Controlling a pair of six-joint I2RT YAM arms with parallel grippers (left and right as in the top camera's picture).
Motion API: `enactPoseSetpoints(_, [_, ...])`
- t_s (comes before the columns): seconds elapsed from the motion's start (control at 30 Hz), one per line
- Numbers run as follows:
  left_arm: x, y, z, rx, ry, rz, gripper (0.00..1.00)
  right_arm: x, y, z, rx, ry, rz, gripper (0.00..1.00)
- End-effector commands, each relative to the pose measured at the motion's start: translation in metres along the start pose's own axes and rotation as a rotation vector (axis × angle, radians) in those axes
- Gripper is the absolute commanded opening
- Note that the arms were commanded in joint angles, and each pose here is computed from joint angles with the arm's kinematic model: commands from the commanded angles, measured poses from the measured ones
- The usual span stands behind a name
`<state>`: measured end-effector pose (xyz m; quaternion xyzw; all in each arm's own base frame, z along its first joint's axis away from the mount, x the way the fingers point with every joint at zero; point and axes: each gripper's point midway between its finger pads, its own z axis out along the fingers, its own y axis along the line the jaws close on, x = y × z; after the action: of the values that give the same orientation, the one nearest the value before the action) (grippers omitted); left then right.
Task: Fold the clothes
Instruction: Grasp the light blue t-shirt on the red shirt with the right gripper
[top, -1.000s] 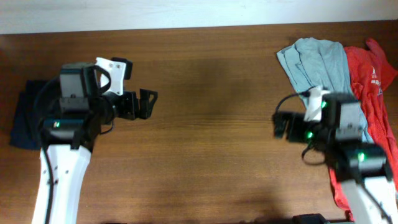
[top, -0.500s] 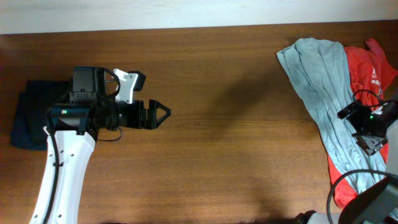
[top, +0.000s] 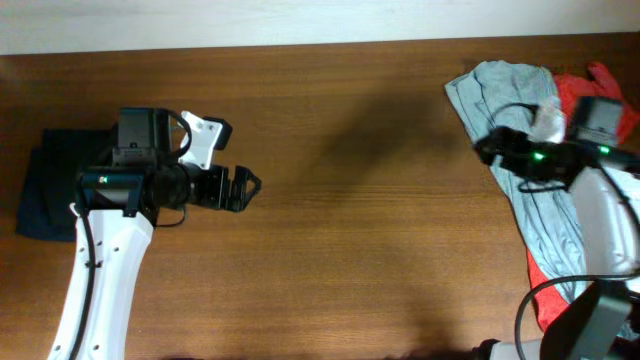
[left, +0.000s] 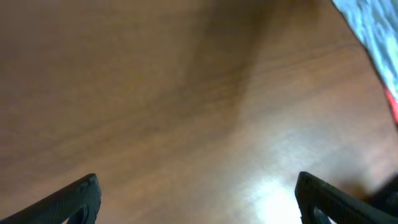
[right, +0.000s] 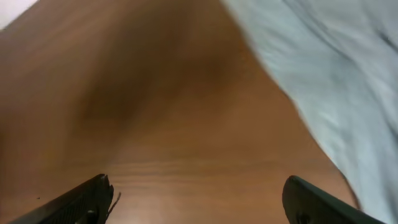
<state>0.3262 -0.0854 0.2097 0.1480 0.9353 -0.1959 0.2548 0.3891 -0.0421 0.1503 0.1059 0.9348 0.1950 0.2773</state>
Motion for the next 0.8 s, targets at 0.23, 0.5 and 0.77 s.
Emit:
enactPoseSetpoints(0.23, [-0.011, 0.006, 0.002, -0.037, -0.022, 0.055, 0.99, -0.057, 0.023, 0.07, 0.131, -0.195, -0.149, 0.9])
enactPoseSetpoints(0.5, [-0.006, -0.004, 0.01, -0.014, 0.012, 0.071, 0.99, -0.057, -0.045, 0.144, 0.181, -0.196, -0.024, 0.9])
enactPoseSetpoints(0.77, [-0.004, -0.028, 0.017, 0.025, 0.03, 0.13, 0.99, -0.044, -0.085, 0.16, 0.281, -0.171, 0.019, 0.9])
